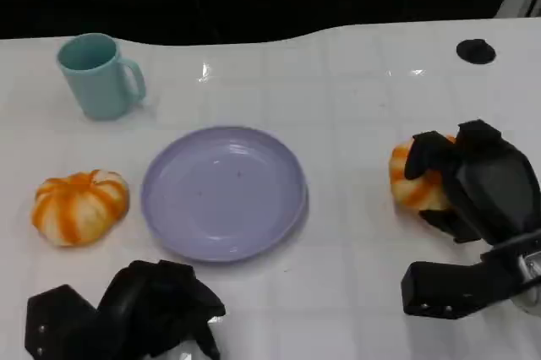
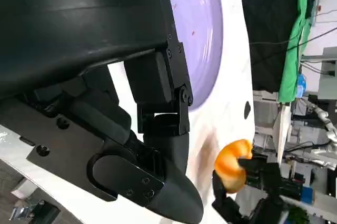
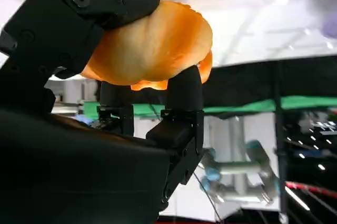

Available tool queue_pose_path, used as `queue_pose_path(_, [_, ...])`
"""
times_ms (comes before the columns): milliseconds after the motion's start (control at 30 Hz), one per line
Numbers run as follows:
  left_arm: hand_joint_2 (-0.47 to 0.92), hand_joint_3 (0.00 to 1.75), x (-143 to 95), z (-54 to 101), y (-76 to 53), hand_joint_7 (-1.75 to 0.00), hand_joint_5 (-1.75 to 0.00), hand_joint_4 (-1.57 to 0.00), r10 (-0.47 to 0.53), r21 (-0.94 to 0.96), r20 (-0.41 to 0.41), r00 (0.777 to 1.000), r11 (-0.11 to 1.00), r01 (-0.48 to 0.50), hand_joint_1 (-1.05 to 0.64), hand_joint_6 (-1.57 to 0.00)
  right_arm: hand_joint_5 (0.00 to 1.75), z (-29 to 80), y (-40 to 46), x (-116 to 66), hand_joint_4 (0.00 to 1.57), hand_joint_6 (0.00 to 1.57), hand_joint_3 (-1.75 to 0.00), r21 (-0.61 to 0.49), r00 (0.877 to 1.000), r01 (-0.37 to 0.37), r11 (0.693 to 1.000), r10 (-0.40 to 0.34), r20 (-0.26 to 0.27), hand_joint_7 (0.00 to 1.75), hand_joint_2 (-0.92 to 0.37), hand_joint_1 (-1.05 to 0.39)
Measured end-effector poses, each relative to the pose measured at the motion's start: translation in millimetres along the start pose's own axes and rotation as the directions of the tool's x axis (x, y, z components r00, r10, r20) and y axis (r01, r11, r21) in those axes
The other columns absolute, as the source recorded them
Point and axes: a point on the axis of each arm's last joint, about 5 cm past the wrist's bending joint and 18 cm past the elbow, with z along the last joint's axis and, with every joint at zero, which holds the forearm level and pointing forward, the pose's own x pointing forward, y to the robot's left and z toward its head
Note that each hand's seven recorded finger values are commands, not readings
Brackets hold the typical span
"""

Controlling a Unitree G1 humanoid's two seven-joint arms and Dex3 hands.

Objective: Grasp the bread from the table and place it into the plate.

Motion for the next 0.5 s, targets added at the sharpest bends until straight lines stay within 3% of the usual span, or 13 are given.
queue_pose_path(100, [0.78, 0.0, 0, 0.0, 0.0, -0.5, -0.93, -1.5, 0.0, 0.0, 0.0, 1.0, 1.0, 0.0, -1.05, -1.57, 1.75, 7.2, -3.5, 7.8, 1.0, 0.76, -1.28, 0.036, 0.998, 0.044, 0.998, -0.046, 0.052, 1.75, -0.26, -0.11])
queue_pose_path(300, [0.79, 0.01, 0, 0.0, 0.0, -0.5, -0.93, -1.5, -0.001, 0.001, -0.001, 1.0, 1.0, 0.001, -1.05, -1.57, 1.75, 25.9, -8.6, 21.5, 1.03, 0.78, -1.38, 0.125, 0.98, 0.117, 0.985, -0.135, 0.145, 1.75, -0.24, -0.14])
queue_pose_path(500, [0.79, 0.01, 0, 0.0, -0.4, -0.49, -0.93, -1.5, -0.003, 0.002, -0.001, 1.0, 1.0, 0.003, -1.05, -1.57, 1.75, 51.8, -11.3, 36.6, 0.99, 0.78, -1.34, 0.192, 0.967, 0.103, 0.976, -0.144, 0.212, 1.66, -0.27, -0.18])
